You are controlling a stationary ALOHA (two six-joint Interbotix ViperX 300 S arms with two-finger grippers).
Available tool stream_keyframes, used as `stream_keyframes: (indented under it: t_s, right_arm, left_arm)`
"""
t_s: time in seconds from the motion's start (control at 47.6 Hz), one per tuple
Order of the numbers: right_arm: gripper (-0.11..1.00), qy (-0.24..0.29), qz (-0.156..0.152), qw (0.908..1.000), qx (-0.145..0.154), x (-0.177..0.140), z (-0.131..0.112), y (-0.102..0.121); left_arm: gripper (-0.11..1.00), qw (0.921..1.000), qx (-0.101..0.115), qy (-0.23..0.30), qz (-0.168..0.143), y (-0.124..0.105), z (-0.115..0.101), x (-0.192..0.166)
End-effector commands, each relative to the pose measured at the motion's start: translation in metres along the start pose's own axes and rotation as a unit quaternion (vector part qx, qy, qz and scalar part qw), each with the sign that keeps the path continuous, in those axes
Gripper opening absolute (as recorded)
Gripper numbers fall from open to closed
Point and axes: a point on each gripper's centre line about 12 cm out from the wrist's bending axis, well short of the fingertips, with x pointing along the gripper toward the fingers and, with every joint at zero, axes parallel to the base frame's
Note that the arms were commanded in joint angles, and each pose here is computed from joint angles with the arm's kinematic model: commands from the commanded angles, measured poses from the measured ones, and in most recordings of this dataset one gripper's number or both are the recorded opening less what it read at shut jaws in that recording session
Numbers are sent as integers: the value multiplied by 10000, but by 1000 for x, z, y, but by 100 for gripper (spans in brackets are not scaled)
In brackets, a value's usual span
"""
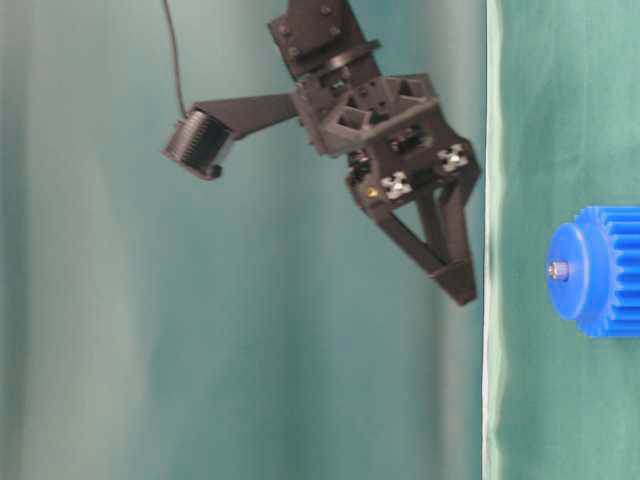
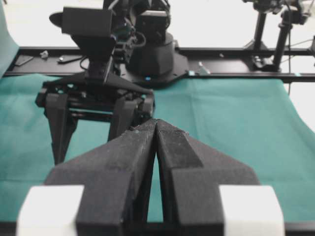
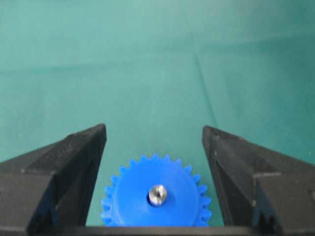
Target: Insert the shaft placed at a random location into the center hole of the medium gear at another random location.
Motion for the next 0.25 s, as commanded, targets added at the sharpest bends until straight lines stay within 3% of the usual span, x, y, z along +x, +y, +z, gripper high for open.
stream_keyframes:
  t_s: [0.0, 0.231]
  right_arm:
    - [82, -184, 3, 9998, -8, -5, 14, 0]
    - [82, -130, 3, 9999, -1, -14, 8, 0]
  left_arm:
    - [0, 10000, 0, -84, -17, -1, 7, 3]
    - [0, 10000, -8, -84, -18, -1, 7, 3]
